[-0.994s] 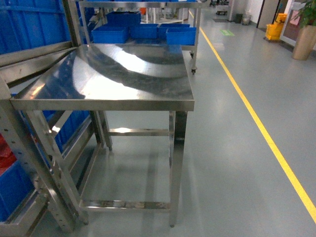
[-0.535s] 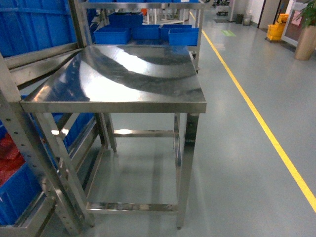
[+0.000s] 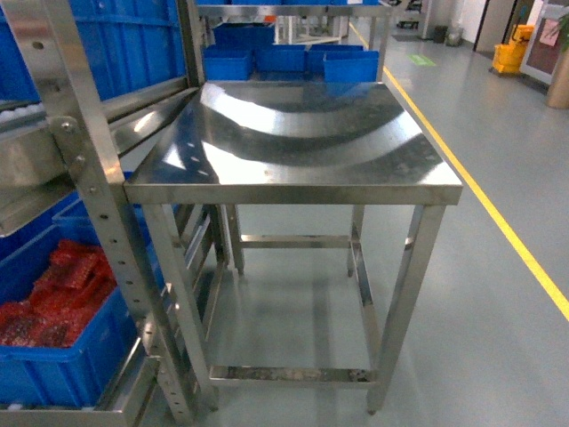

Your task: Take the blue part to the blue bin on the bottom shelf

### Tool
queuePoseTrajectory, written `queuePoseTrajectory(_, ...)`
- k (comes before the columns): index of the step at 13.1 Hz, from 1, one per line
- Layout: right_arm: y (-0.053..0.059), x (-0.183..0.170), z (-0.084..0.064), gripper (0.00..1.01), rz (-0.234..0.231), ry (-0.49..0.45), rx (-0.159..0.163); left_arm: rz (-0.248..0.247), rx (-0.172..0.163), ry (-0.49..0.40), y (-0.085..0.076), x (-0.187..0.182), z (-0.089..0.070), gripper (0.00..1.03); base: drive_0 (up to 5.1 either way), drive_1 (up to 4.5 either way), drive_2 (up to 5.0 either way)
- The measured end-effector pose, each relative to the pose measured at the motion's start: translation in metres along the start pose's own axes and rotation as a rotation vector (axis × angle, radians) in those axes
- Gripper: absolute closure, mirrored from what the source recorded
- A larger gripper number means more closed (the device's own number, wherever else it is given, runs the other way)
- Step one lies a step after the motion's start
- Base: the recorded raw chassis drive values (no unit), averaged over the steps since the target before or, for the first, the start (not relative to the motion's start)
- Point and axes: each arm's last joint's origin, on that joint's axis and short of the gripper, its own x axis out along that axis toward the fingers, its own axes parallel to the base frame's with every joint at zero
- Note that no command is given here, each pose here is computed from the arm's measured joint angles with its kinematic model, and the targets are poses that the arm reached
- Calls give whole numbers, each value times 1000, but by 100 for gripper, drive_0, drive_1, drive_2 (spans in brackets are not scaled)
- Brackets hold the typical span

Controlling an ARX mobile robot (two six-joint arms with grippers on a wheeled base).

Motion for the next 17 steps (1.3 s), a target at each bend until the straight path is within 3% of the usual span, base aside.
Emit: queuePoseTrajectory(17, 0, 0, 0, 3, 0, -1, 0, 0, 0, 1, 0, 0, 0, 59, -497, 239, 239)
